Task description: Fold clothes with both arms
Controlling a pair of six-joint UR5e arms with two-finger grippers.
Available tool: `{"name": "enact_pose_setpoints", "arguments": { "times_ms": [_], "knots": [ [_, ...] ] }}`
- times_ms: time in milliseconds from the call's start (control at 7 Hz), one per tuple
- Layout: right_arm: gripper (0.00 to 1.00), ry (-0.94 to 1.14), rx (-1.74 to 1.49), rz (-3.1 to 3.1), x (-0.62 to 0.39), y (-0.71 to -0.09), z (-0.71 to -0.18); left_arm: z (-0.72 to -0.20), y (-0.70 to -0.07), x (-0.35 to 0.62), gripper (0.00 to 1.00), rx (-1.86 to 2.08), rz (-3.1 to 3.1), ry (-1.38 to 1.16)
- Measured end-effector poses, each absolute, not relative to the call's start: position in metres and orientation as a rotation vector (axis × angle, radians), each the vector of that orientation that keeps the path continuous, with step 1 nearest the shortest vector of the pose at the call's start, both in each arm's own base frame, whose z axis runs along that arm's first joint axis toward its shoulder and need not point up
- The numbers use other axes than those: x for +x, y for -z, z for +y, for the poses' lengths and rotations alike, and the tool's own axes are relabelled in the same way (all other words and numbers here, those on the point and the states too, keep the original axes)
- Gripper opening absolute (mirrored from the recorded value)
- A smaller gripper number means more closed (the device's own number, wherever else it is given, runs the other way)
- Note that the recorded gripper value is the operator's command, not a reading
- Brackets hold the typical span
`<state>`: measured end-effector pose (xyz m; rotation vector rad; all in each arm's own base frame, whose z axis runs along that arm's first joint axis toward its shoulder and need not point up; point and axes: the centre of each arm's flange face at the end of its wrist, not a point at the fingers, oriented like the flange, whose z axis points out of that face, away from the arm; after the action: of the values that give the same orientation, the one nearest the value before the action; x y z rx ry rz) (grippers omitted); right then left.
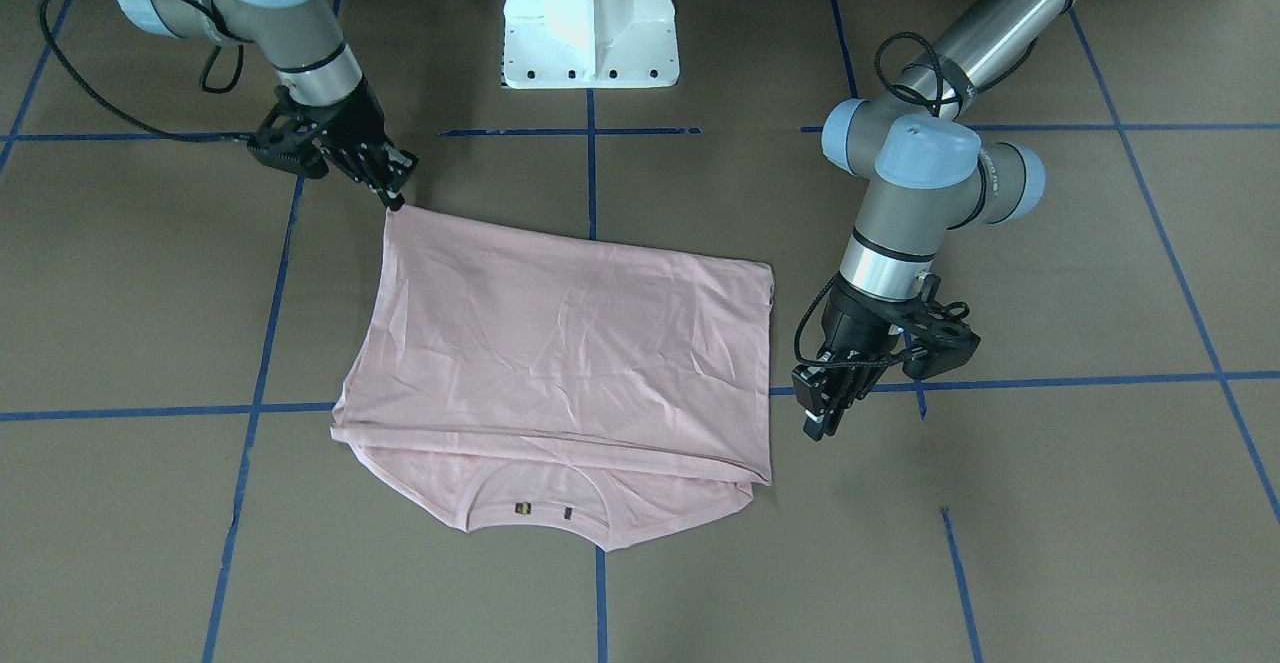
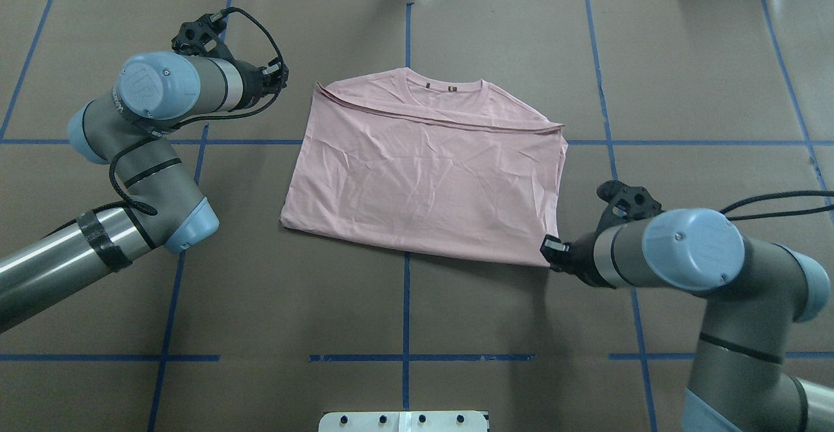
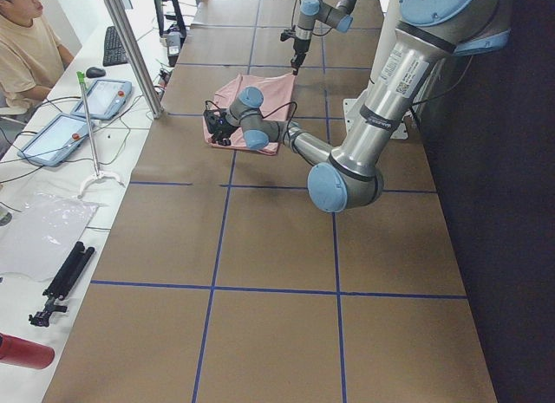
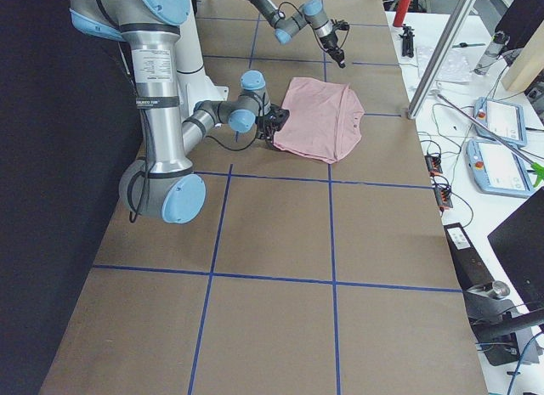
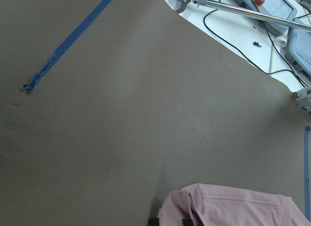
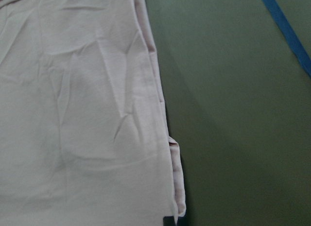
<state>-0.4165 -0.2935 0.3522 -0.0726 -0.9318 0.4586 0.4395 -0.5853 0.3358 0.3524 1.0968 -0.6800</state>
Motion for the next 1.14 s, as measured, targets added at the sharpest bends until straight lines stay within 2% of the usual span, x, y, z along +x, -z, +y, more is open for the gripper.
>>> {"name": "enact_pose_setpoints", "arguments": {
  "times_ms": [143,286,429,571,857,1000,1143],
  "knots": [
    [0.0,-0.39,-0.132,-0.93,-0.406,-0.35,-0.244,-0.583,-0.331,0.437,0.28,0.354,1.107,0.677],
    [0.06,-0.32,-0.213,-0.912,-0.403,-0.35,-0.191,-0.579,-0.324,0.434,0.28,0.357,1.123,0.671],
    [0.99,-0.268,-0.284,-0.893,-0.408,-0.349,-0.148,-0.571,-0.311,0.433,0.28,0.351,1.152,0.653],
    [1.0,-0.225,-0.332,-0.887,-0.416,-0.344,-0.115,-0.557,-0.292,0.435,0.28,0.325,1.2,0.624],
    [1.0,-0.235,-0.381,-0.926,-0.421,-0.319,-0.095,-0.528,-0.262,0.438,0.29,0.195,1.296,0.587],
    [1.0,-0.27,-0.371,-0.945,-0.42,-0.312,-0.098,-0.518,-0.256,0.442,0.55,0.133,1.319,0.562],
    [1.0,-0.323,-0.341,-0.97,-0.418,-0.306,-0.111,-0.507,-0.257,0.449,0.6,0.085,1.324,0.541]
  ]
}}
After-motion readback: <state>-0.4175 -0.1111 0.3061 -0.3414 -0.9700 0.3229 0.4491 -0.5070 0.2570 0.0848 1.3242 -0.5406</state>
